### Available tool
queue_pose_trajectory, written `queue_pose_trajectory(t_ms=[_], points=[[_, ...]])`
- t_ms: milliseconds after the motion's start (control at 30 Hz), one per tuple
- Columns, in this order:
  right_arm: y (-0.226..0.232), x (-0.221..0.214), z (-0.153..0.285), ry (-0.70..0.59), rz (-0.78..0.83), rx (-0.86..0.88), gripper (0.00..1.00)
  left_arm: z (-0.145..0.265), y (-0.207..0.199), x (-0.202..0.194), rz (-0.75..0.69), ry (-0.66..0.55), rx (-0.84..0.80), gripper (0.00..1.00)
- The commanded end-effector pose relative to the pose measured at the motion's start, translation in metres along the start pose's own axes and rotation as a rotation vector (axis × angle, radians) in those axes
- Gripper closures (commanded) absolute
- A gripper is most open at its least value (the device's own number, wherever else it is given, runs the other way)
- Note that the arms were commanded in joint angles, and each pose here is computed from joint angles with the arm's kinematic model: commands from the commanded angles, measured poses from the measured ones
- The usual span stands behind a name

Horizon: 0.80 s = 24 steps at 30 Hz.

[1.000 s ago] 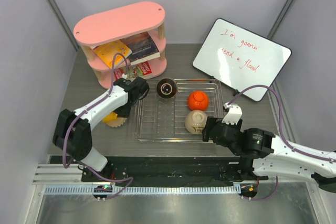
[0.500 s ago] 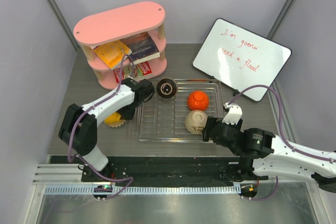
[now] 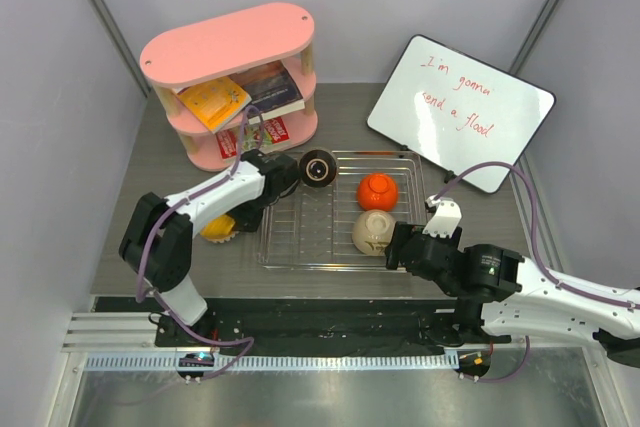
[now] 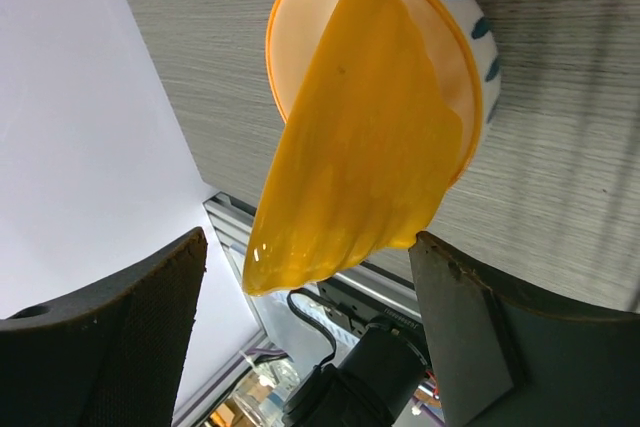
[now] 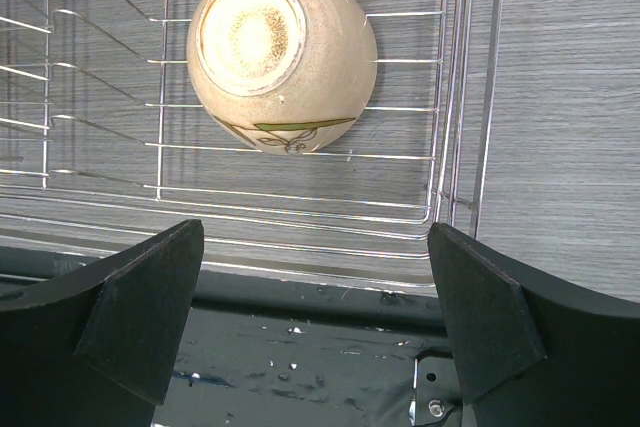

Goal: Unload the bowls from the dish rack

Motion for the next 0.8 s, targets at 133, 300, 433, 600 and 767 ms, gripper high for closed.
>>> queue_pose_trajectory(t_ms=[133, 300, 433, 600, 767], points=[[0.002, 0.009, 0.000, -0.042, -0.012, -0.017, 0.00, 0.030, 0.001, 0.003, 0.008, -0.015, -0.122, 0.18], [0.003, 0.009, 0.000, -0.041, -0.011, -0.018, 0.00, 0.043, 0.005, 0.007, 0.042, -0.051, -0.193, 0.17], [0.004, 0.010, 0.001, -0.042, -0.013, -0.014, 0.00, 0.043, 0.005, 0.008, 0.052, -0.056, -0.187, 0.17], [0.003, 0.011, 0.002, -0.042, -0.016, -0.007, 0.00, 0.046, 0.008, 0.012, 0.104, -0.094, -0.203, 0.16], [0.001, 0.009, 0.002, -0.039, -0.007, -0.011, 0.00, 0.056, 0.016, 0.018, 0.196, -0.165, -0.270, 0.17]])
Point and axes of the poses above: each gripper's point midway between its finger pads, its own z axis back along the fingers, its own y axis along the line the jaws close on, x = y × z, the point moved 6 cm from there along z, back along the fingers, and after that the axes turned 6 degrees about z, right-handed, at the moved point
